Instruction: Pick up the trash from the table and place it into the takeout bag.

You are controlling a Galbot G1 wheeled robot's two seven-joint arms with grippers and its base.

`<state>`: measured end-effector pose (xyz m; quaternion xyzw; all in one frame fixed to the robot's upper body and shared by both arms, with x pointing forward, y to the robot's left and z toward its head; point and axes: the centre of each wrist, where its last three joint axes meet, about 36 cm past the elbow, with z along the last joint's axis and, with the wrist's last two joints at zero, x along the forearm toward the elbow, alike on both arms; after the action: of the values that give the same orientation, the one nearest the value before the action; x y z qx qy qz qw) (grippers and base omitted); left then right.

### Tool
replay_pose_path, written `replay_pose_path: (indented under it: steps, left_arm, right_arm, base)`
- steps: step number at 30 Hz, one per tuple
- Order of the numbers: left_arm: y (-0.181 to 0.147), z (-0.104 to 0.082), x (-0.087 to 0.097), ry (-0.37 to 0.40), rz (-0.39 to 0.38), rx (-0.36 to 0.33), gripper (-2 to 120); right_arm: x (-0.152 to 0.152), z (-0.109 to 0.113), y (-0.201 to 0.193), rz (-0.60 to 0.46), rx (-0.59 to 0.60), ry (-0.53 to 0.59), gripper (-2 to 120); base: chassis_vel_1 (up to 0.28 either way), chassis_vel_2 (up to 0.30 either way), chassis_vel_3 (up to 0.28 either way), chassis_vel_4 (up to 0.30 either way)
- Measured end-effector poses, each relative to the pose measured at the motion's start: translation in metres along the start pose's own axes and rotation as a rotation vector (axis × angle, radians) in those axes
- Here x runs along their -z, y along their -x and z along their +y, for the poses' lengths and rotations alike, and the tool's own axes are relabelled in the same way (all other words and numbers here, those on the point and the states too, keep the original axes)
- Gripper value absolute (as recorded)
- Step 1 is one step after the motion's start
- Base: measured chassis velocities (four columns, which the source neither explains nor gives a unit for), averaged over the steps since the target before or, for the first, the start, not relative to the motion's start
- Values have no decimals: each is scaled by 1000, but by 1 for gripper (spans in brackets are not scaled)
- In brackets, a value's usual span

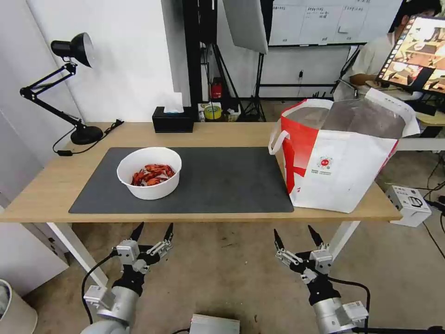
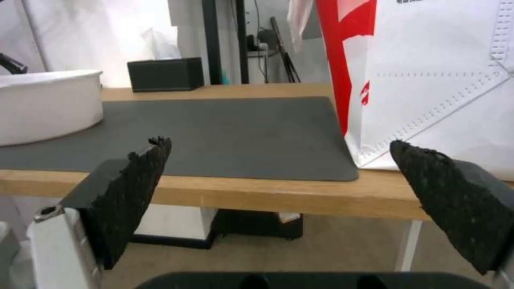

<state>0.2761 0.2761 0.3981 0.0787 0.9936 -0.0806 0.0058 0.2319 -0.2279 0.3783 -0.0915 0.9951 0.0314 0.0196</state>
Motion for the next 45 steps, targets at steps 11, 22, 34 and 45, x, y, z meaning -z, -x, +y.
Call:
replay_pose_path:
  steps: [11,22,34,45]
  left_arm:
    - [69,72,47,152,-30,-15,100]
    - [171,127,102,206,-1,-38,100]
    - [255,143,133,269,222,-7,100]
    - [296,140,198,259,552,57,100]
  right_arm:
    - [0,0,0,0,-1,-1,100]
    - [0,0,0,0,-2,-1,100]
    - [1,0,0,-1,-2,-1,100]
    - [1,0,0,-1,-2,-1,100]
  base:
    - [0,0,0,0]
    - [0,0,0,0]
    - [0,0,0,0]
    - [0,0,0,0]
